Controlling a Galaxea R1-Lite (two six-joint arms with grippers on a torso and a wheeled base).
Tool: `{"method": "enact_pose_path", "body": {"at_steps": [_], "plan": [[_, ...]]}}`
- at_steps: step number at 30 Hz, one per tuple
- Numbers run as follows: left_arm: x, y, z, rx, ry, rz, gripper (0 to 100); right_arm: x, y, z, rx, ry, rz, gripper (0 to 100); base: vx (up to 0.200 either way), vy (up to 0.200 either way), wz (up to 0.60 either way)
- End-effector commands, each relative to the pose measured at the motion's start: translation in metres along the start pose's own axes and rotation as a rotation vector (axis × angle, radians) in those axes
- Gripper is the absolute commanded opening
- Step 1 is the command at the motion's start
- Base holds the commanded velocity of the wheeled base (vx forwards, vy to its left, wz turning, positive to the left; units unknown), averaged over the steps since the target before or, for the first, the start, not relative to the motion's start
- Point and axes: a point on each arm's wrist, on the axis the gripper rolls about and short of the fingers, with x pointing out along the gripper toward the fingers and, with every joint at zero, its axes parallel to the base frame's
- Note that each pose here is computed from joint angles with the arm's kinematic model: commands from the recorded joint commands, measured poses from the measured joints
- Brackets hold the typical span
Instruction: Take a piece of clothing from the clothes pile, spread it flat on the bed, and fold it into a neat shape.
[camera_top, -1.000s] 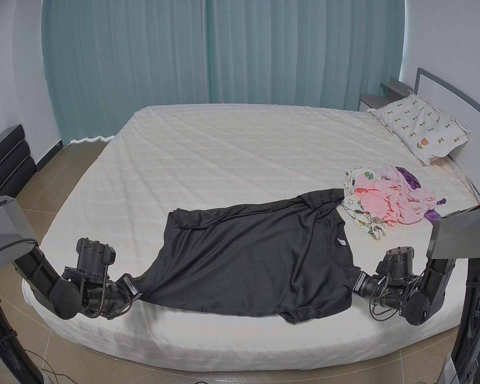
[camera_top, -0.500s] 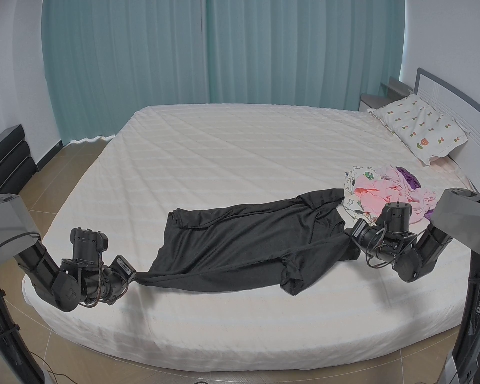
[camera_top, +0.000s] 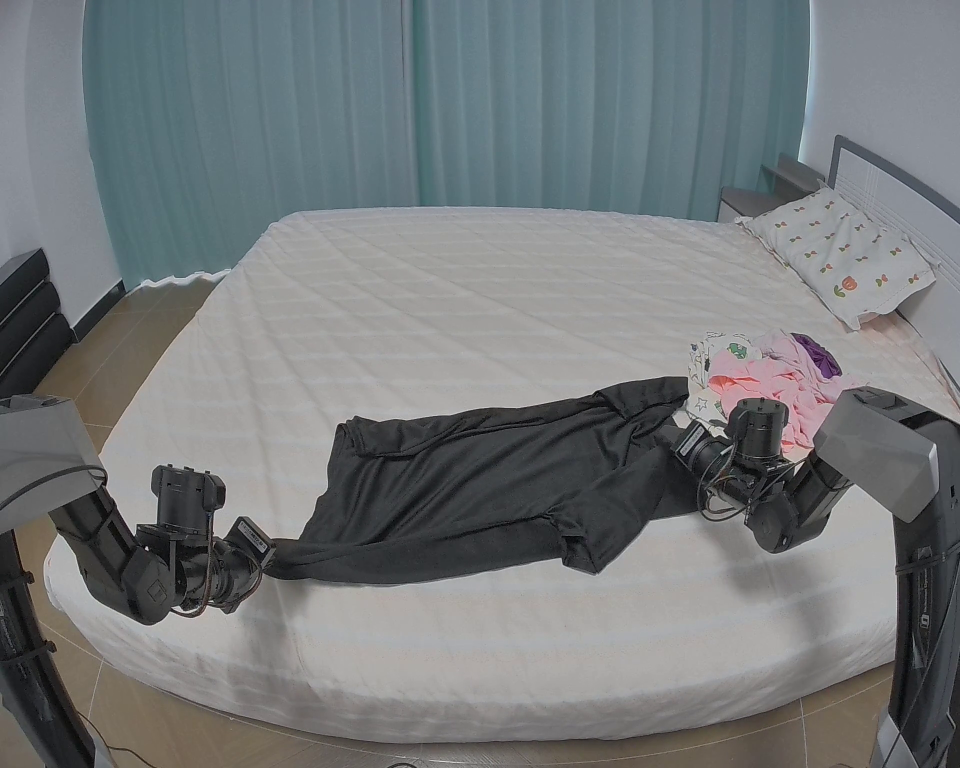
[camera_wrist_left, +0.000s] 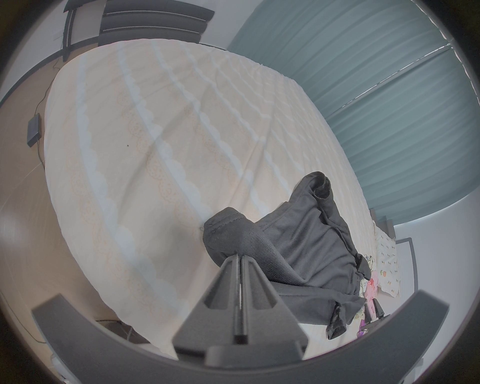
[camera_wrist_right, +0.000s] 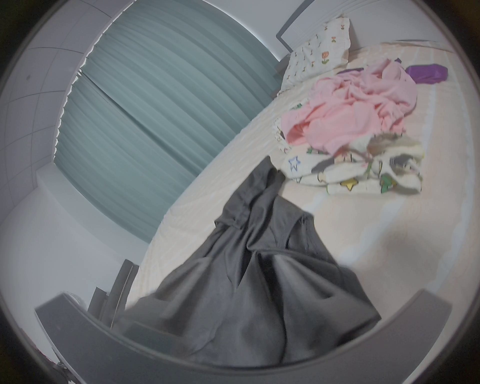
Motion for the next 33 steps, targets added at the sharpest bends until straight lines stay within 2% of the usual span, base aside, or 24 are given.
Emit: {"method": "enact_pose_path", "body": {"at_steps": [1, 6, 9, 10, 14, 18, 19, 20, 25, 28, 33], "plan": [[0.006, 0.002, -0.001, -0.010, 0.006, 0.014, 0, 0.007, -0.010, -0.015, -0.001, 0.030, -0.023, 100, 0.000, 0.000, 0.00], [0.006, 0.003, 0.000, -0.015, 0.005, 0.015, 0, -0.017, -0.014, 0.015, -0.022, 0.124, -0.095, 100, 0.000, 0.000, 0.00], [0.006, 0.002, 0.000, -0.013, 0.004, 0.013, 0, -0.021, -0.014, 0.022, -0.018, 0.115, -0.096, 100, 0.000, 0.000, 0.00], [0.006, 0.002, 0.000, -0.013, 0.004, 0.013, 0, -0.034, -0.010, 0.025, -0.012, 0.139, -0.079, 100, 0.000, 0.000, 0.00], [0.006, 0.002, -0.001, -0.012, 0.005, 0.013, 0, -0.056, 0.000, 0.003, -0.016, 0.257, -0.044, 100, 0.000, 0.000, 0.00], [0.005, 0.002, -0.001, -0.012, 0.006, 0.012, 0, -0.058, 0.005, -0.015, -0.018, 0.315, -0.050, 100, 0.000, 0.000, 0.00], [0.005, 0.003, 0.000, -0.013, 0.006, 0.014, 0, -0.058, 0.011, -0.031, -0.008, 0.353, -0.044, 100, 0.000, 0.000, 0.00], [0.005, 0.003, 0.000, -0.013, 0.006, 0.014, 0, -0.058, 0.011, -0.031, -0.008, 0.353, -0.044, 100, 0.000, 0.000, 0.00], [0.005, 0.002, 0.000, -0.013, 0.005, 0.012, 0, -0.065, 0.026, -0.066, -0.021, 0.450, -0.026, 100, 0.000, 0.000, 0.00], [0.005, 0.002, -0.001, -0.012, 0.006, 0.012, 0, -0.063, 0.028, -0.080, -0.039, 0.468, -0.034, 100, 0.000, 0.000, 0.00], [0.005, 0.002, 0.000, -0.012, 0.004, 0.009, 0, -0.058, 0.023, -0.087, -0.052, 0.461, -0.067, 100, 0.000, 0.000, 0.00]]}}
